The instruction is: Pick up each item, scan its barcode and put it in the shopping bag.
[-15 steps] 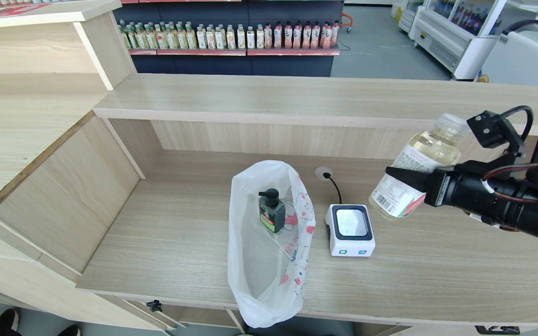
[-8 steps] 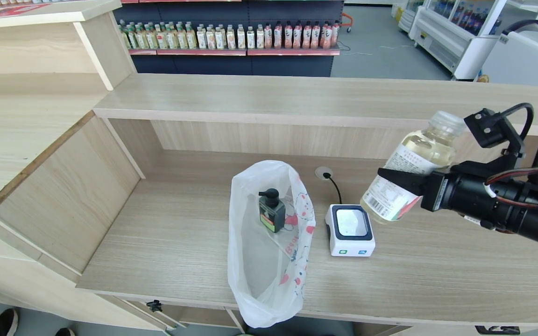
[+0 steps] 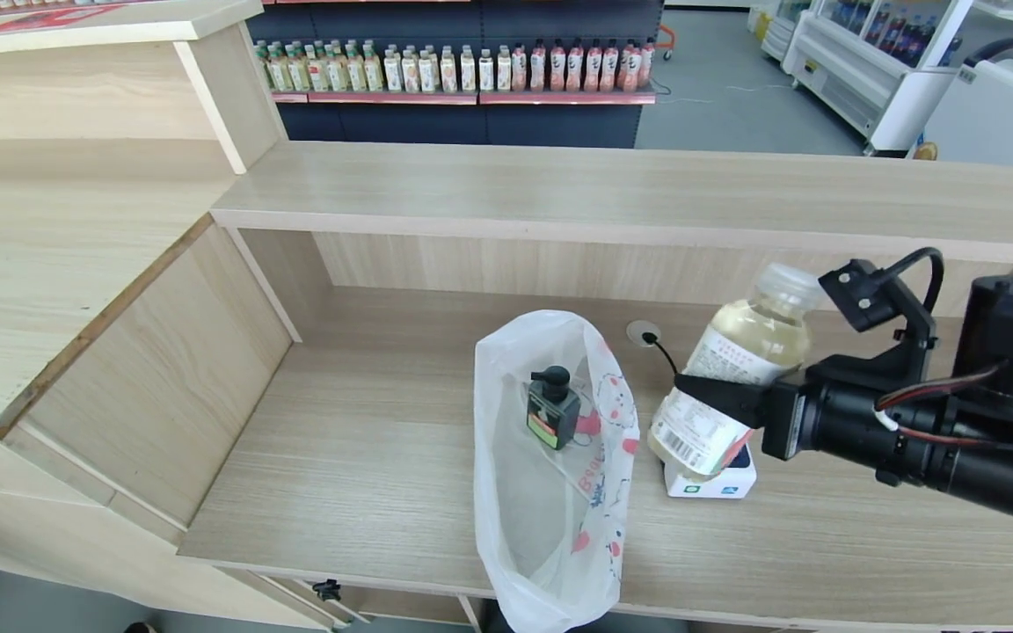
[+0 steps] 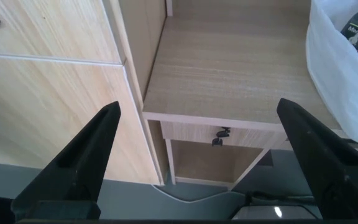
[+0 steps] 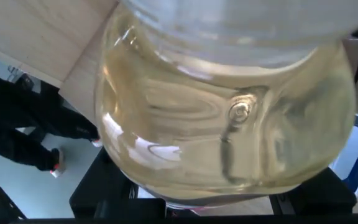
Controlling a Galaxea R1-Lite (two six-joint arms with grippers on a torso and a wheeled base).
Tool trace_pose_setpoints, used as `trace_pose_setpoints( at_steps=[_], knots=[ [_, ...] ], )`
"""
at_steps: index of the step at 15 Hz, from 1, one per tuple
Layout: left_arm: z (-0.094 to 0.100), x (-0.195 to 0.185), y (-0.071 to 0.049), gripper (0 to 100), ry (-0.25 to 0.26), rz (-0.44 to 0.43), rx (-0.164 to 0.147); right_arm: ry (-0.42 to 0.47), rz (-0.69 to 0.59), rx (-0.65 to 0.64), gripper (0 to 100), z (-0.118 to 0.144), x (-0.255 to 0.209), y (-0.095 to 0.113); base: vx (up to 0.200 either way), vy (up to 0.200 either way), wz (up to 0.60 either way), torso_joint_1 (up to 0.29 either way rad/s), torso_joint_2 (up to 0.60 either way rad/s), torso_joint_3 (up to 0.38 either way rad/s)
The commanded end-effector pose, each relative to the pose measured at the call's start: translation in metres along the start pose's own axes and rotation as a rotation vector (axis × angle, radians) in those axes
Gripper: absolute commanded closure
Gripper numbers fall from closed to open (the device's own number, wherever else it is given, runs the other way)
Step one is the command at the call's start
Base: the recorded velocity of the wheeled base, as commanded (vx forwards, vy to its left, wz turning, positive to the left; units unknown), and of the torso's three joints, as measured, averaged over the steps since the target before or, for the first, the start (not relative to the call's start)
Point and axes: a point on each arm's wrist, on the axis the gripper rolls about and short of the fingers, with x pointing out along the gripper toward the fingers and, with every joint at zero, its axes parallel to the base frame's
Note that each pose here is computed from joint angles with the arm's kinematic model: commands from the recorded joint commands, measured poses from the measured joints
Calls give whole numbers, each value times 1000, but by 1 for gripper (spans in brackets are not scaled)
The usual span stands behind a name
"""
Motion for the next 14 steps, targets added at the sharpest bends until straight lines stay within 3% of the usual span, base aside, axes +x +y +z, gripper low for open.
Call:
trace_pose_setpoints(
  at_steps=[1, 4, 14],
  knots=[
    [0, 0, 0, 0, 0, -1, 0, 70, 27, 3, 100, -18, 4, 6, 0, 0, 0, 0, 0, 0],
    [0, 0, 0, 0, 0, -1, 0, 169, 28, 14, 100, -41, 22, 2, 0, 0, 0, 0, 0, 0],
    [0, 0, 0, 0, 0, -1, -1, 125, 111, -100, 100, -94, 89, 6, 0, 0, 0, 0, 0, 0]
  ],
)
